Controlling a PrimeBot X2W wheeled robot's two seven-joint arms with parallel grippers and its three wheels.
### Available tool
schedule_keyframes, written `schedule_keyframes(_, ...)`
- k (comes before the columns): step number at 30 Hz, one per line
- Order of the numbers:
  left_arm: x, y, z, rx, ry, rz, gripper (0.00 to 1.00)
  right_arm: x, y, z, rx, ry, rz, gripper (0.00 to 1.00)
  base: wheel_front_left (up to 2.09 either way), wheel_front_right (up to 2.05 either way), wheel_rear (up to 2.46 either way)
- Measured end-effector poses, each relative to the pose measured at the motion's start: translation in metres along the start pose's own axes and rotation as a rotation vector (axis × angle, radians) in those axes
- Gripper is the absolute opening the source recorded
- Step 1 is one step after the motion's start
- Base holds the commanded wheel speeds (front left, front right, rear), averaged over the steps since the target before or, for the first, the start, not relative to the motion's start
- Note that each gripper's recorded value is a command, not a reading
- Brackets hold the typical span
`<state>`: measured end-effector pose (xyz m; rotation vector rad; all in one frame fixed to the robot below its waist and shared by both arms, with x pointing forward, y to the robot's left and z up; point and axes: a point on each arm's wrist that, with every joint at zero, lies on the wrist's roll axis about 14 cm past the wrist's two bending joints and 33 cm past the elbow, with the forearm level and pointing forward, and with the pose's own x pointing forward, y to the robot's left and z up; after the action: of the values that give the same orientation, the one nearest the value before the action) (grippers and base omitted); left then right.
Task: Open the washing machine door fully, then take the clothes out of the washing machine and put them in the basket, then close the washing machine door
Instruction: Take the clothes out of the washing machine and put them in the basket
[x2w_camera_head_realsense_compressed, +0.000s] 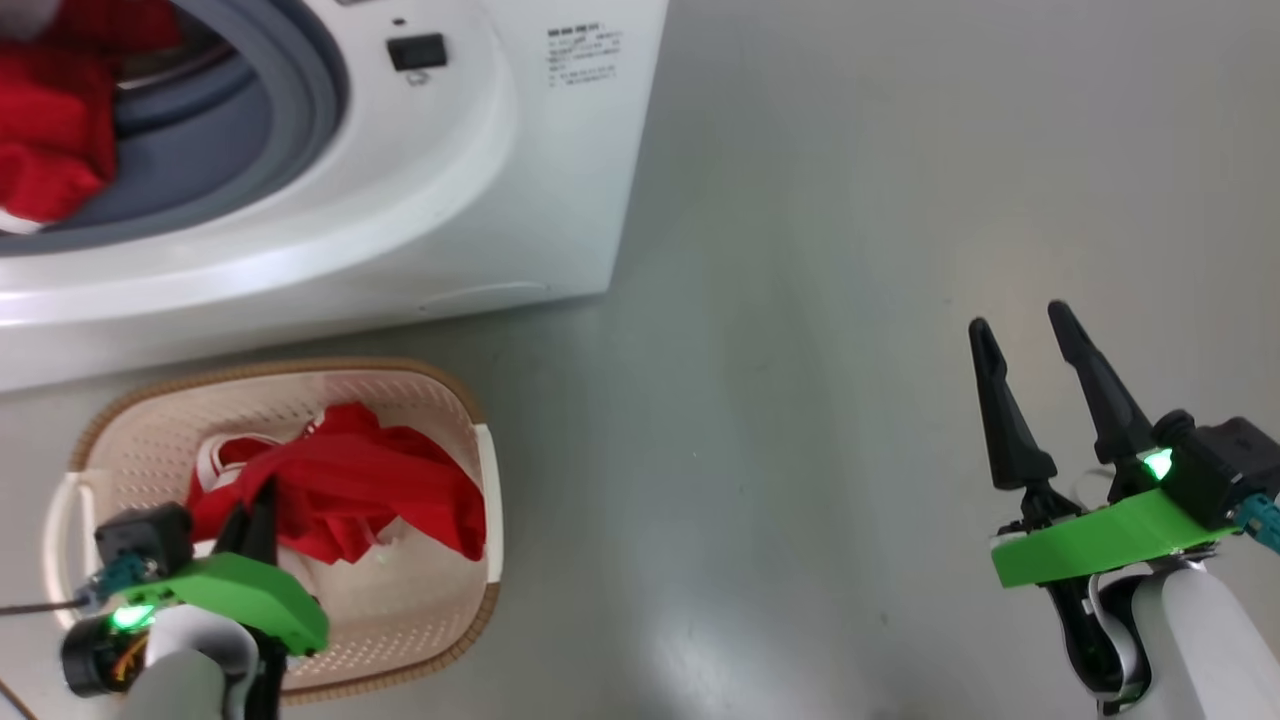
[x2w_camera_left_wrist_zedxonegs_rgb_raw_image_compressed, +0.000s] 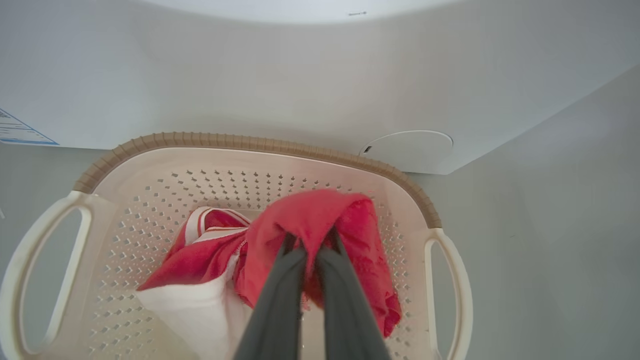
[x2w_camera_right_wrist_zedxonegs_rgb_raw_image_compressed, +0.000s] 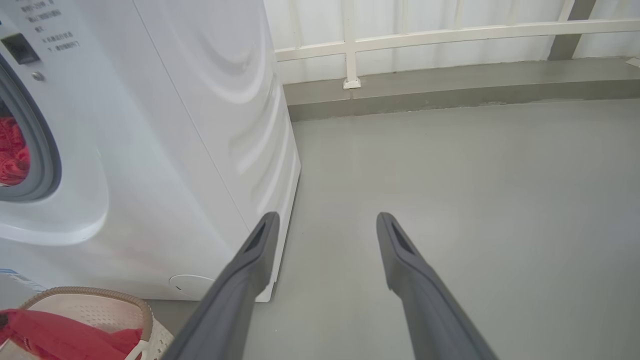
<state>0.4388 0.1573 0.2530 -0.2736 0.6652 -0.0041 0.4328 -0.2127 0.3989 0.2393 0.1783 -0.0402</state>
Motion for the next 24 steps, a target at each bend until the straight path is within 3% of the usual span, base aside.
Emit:
schedule_keyframes(17, 0.044, 0.011, -0.051, 0.063, 0.201, 0.014, 0.0, 0.022, -0.012, -0.029, -0.007, 0.052, -0.035, 1.0, 0.0, 0.0, 0.0)
schedule_keyframes(19, 0.049, 0.014, -0.052, 0.066, 0.209, 0.02, 0.06, 0.025, -0.012, -0.032, -0.007, 0.056, -0.035, 1.0, 0.0, 0.0, 0.0)
schedule_keyframes(21, 0.052, 0.016, -0.054, 0.068, 0.217, 0.023, 0.24, 0.028, -0.012, -0.034, -0.008, 0.059, -0.034, 1.0, 0.0, 0.0, 0.0)
schedule_keyframes(24, 0.053, 0.019, -0.058, 0.068, 0.231, 0.029, 0.39, 0.029, -0.012, -0.038, -0.006, 0.066, -0.035, 1.0, 0.0, 0.0, 0.0)
